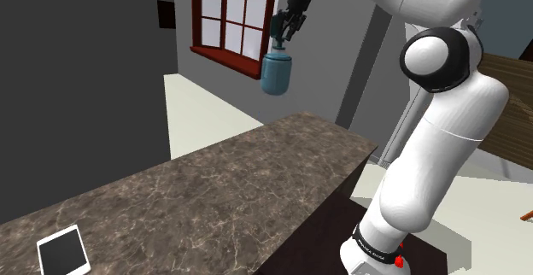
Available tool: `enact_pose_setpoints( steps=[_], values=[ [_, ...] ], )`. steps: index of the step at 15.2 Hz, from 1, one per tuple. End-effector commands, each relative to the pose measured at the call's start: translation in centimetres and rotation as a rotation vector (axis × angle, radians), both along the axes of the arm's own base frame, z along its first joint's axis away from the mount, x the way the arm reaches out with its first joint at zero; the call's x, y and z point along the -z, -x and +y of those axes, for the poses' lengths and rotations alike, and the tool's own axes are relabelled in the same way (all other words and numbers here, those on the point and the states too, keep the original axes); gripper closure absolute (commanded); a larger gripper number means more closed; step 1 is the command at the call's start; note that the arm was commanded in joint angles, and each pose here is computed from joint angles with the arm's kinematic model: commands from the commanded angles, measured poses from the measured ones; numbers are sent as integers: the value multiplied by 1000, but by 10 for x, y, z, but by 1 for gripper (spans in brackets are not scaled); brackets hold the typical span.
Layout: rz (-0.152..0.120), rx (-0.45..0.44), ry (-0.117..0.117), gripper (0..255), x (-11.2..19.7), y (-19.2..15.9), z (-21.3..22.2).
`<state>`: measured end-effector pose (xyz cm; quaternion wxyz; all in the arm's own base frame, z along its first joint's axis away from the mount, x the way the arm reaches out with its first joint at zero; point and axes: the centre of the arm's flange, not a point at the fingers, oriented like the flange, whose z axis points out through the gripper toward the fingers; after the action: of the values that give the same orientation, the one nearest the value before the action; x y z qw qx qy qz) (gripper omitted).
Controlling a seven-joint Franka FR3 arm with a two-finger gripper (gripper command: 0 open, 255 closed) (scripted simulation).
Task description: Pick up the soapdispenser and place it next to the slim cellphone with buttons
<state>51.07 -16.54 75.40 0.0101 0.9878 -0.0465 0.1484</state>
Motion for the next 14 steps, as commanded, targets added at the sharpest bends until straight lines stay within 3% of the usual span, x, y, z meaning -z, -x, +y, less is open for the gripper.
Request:
enact_pose_setpoints(
  steps=[1, 3, 14],
  values=[
    [-1, 0, 0, 255, -11, 1, 1],
    [-1, 0, 0, 255, -18, 1, 1],
    [-1, 0, 0, 255, 37, 13, 134]
  ],
)
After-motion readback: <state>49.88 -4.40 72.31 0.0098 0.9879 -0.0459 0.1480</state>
